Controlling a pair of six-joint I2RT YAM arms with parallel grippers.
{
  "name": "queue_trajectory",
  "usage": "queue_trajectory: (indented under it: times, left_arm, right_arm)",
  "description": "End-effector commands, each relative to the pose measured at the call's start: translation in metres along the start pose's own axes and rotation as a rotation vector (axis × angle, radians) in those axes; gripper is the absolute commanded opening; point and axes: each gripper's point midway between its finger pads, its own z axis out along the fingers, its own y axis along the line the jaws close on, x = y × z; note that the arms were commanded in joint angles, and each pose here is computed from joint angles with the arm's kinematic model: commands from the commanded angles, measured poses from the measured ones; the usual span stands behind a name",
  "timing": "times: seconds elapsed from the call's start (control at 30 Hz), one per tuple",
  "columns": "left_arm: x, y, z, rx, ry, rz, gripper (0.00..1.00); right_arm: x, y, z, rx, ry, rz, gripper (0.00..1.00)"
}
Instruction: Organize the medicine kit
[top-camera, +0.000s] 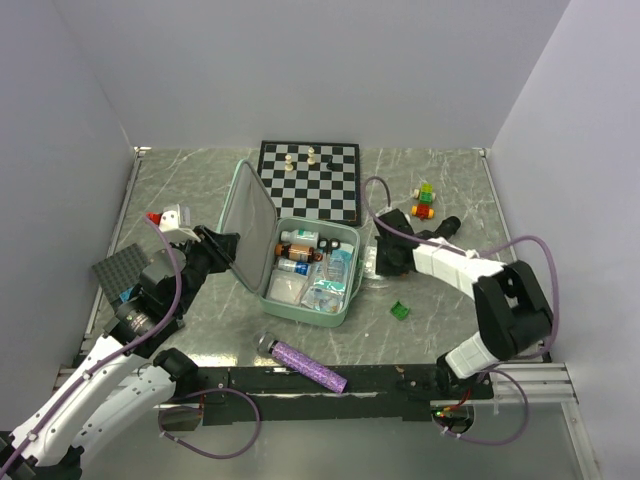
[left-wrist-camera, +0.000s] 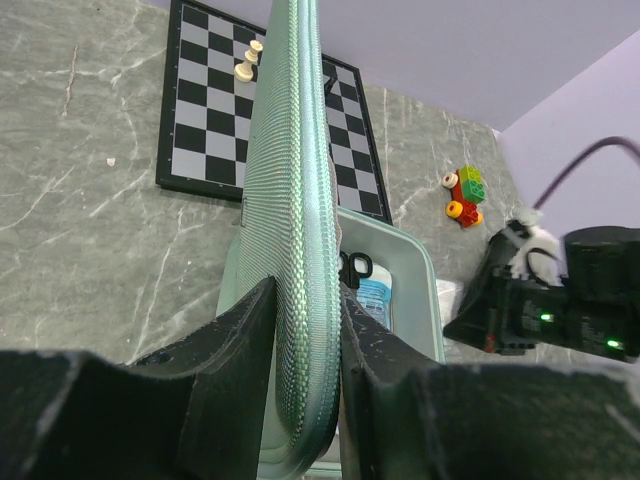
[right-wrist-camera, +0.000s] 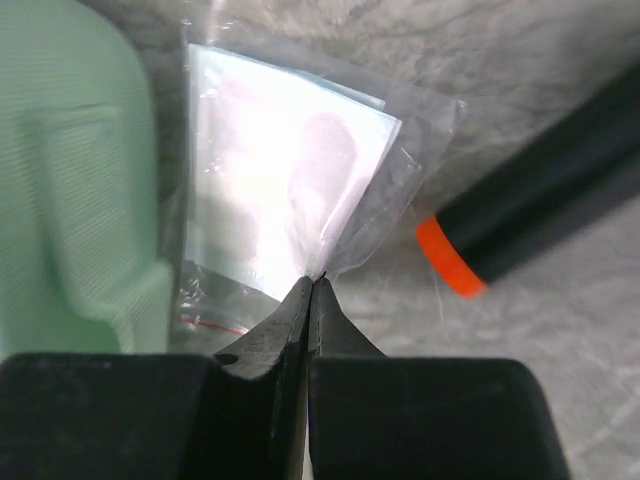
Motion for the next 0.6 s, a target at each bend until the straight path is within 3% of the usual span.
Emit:
queue_trajectory:
  times: [0.0, 0.3, 0.57]
  left_arm:
    - [0.005, 0.001, 0.001, -0.002, 0.018, 0.005, 0.33]
    - [0.003, -0.002, 0.0, 0.009, 0.016, -0.005, 0.33]
    - [-0.002, -0.008, -0.002, 0.041, -0.001, -0.022, 0.34]
  right_arm:
    - [-0.025, 0.001, -0.042, -0.026, -0.121, 0.02, 0.0]
    - [-0.054, 0.013, -0.105, -0.099, -0.257, 0.01, 0.0]
    - [-0.081, 0.073, -0.168, -0.25, -0.371, -0.079, 0.0]
